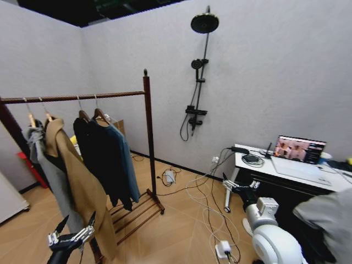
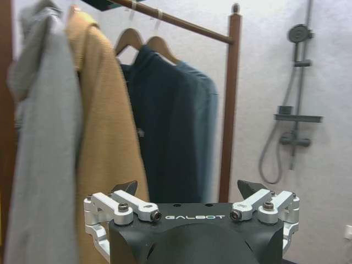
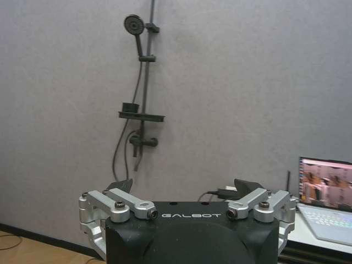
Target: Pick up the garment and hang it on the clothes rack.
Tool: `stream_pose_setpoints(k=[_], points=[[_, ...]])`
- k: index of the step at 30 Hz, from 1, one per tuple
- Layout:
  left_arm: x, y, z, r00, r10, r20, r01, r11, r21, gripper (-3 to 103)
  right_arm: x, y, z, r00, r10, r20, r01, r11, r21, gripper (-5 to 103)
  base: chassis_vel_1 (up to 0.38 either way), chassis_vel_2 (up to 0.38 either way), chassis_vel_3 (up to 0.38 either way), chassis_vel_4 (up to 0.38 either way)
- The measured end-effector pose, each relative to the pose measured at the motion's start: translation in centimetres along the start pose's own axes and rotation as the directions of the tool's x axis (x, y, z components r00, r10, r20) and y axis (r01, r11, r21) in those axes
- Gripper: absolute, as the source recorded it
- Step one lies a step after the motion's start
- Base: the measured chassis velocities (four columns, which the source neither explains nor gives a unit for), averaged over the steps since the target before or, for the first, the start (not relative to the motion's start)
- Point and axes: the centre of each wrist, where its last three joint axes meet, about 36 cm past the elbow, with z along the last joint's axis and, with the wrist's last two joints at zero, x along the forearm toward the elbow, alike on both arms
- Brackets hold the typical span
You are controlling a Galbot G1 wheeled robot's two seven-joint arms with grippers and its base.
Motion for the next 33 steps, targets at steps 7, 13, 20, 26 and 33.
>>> stream_pose_setpoints(k=[7, 13, 20, 26, 33], points=[[0.0, 0.0, 0.0, 1.0, 0.0, 0.0, 0.0, 1.0, 0.0, 100, -0.05, -0.06, 0.29, 1.0, 0.002, -0.002, -0.002, 1.0, -0.004, 100, 0.006, -0.256, -0.255, -0.001], [0.0, 0.0, 0.0, 1.0, 0.0, 0.0, 0.0, 1.0, 0.0, 100, -0.02, -0.05, 0.43, 1.0, 0.002, -0.002, -0.002, 1.0, -0.007, 100, 0.01, -0.251, -0.255, 0.013], [0.0, 0.0, 0.0, 1.0, 0.0, 0.0, 0.0, 1.0, 0.0, 100, 0.05, -0.09, 0.55, 1.0, 0.004, -0.001, -0.004, 1.0, -0.009, 100, -0.013, -0.261, -0.246, 0.001], [0.0, 0.0, 0.0, 1.0, 0.0, 0.0, 0.0, 1.0, 0.0, 100, 0.07, -0.11, 0.71, 1.0, 0.005, -0.003, -0.005, 1.0, -0.01, 100, 0.003, -0.254, -0.255, 0.002], [0.0, 0.0, 0.0, 1.0, 0.0, 0.0, 0.0, 1.0, 0.0, 100, 0.04, -0.1, 0.82, 1.0, 0.005, -0.005, -0.005, 1.0, -0.011, 100, -0.002, -0.255, -0.263, 0.009]])
